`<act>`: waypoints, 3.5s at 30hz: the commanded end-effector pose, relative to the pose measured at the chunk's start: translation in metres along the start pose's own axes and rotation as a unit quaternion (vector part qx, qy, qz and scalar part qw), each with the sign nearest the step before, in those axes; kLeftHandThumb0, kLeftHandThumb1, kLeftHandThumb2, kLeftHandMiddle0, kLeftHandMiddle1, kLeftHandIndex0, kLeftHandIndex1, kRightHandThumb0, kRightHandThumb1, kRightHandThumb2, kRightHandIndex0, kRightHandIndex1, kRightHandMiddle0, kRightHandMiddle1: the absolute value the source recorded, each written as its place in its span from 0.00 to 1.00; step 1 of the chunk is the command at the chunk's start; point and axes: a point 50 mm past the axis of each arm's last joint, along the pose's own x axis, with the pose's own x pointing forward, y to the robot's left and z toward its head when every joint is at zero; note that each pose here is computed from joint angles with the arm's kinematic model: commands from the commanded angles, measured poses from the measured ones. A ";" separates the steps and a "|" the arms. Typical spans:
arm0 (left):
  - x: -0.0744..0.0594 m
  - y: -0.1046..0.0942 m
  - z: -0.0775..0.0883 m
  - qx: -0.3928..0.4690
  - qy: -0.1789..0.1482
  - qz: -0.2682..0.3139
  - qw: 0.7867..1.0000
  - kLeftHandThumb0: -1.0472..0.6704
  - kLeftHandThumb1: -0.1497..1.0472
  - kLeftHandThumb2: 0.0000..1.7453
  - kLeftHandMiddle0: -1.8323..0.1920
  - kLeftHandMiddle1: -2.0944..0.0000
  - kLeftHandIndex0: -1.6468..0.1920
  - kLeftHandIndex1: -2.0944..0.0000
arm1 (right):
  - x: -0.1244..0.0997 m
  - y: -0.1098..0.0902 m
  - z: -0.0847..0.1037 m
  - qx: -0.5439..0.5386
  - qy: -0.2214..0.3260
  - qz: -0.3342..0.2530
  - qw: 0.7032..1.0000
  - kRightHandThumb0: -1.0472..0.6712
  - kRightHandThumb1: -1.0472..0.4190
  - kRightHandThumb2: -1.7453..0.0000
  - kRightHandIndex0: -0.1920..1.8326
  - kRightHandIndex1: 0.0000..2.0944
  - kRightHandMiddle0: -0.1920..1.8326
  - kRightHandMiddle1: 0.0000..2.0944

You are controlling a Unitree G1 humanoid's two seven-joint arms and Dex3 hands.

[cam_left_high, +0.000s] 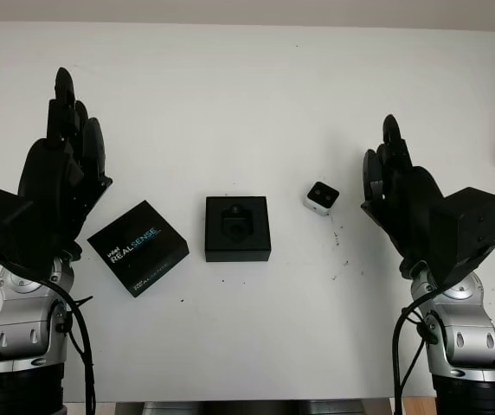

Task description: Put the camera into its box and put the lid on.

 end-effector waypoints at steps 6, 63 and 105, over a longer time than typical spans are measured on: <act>-0.002 -0.002 0.002 0.003 -0.002 -0.003 1.000 0.14 1.00 0.40 1.00 1.00 1.00 1.00 | 0.002 0.000 0.005 -0.009 -0.001 0.003 1.000 0.14 0.00 0.61 0.00 0.00 0.00 0.00; 0.003 -0.002 0.000 0.006 -0.014 -0.017 1.000 0.13 1.00 0.35 1.00 1.00 1.00 1.00 | 0.004 0.015 -0.005 -0.452 -0.083 -0.071 0.885 0.17 0.10 0.97 0.22 0.05 0.29 0.26; -0.001 0.001 0.001 0.007 -0.008 -0.012 1.000 0.14 1.00 0.34 1.00 1.00 1.00 1.00 | -0.006 0.020 -0.018 -0.498 -0.095 -0.091 0.857 0.37 0.00 0.94 0.40 0.06 0.32 0.67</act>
